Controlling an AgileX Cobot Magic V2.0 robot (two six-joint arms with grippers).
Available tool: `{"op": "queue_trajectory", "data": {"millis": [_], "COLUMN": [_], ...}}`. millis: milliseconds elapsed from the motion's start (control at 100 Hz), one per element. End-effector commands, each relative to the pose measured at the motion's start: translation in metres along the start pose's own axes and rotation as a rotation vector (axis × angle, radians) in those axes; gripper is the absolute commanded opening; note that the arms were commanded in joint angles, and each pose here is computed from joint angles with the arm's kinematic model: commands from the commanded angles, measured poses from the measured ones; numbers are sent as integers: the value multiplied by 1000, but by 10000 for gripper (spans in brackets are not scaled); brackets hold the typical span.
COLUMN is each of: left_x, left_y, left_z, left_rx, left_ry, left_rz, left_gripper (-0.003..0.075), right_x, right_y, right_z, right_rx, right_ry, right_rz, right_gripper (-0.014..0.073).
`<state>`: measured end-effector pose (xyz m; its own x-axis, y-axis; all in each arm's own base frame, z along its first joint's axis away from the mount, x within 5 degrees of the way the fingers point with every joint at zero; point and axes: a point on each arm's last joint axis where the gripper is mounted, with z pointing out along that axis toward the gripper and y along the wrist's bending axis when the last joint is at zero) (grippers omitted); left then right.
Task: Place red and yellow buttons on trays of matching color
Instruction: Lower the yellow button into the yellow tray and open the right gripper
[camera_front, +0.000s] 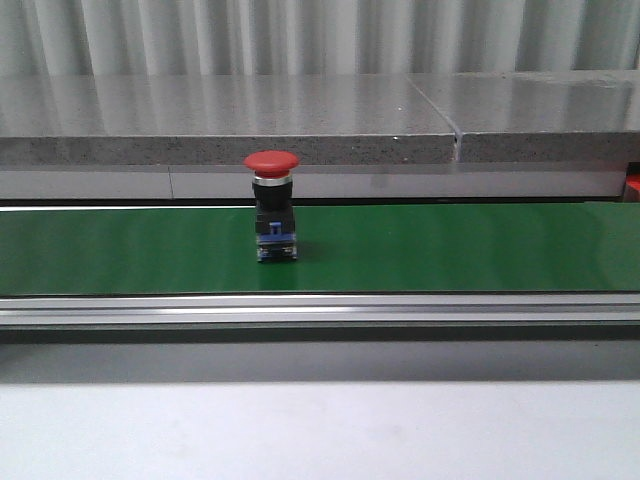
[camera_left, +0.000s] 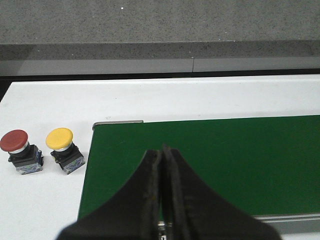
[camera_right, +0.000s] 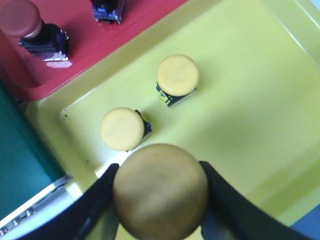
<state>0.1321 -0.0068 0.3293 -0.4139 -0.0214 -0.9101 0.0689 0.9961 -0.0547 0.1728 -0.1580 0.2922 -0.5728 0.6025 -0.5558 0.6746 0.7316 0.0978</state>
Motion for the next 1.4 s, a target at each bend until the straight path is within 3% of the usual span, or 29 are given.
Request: {"op": "queue_trajectory", "data": {"millis": [0,280,850,1250,1390], "left_x": [-15,-15,-15,-15,-15], "left_y": [-1,-1,-1,-1,-1], "left_z": [-4,-4,-4,-4,-4], "left_rx": [1,1,1,1,1], "left_ry": [-101,-101,-101,-101,-101], "left_rz": [-9,-9,-9,-9,-9], "left_gripper": [-20,-20,-20,-20,-20], "right_x": [-5,31,52,58,59], "right_y": [-1,-5,-7,-10,-9], "right_z": [-8,22,51,76,75], "right_rx": [12,15,7,16,14], "right_ry": [-58,17,-61,47,58], "right_rz": [2,33,121,131,131], "right_gripper": [128,128,128,133,263]}}
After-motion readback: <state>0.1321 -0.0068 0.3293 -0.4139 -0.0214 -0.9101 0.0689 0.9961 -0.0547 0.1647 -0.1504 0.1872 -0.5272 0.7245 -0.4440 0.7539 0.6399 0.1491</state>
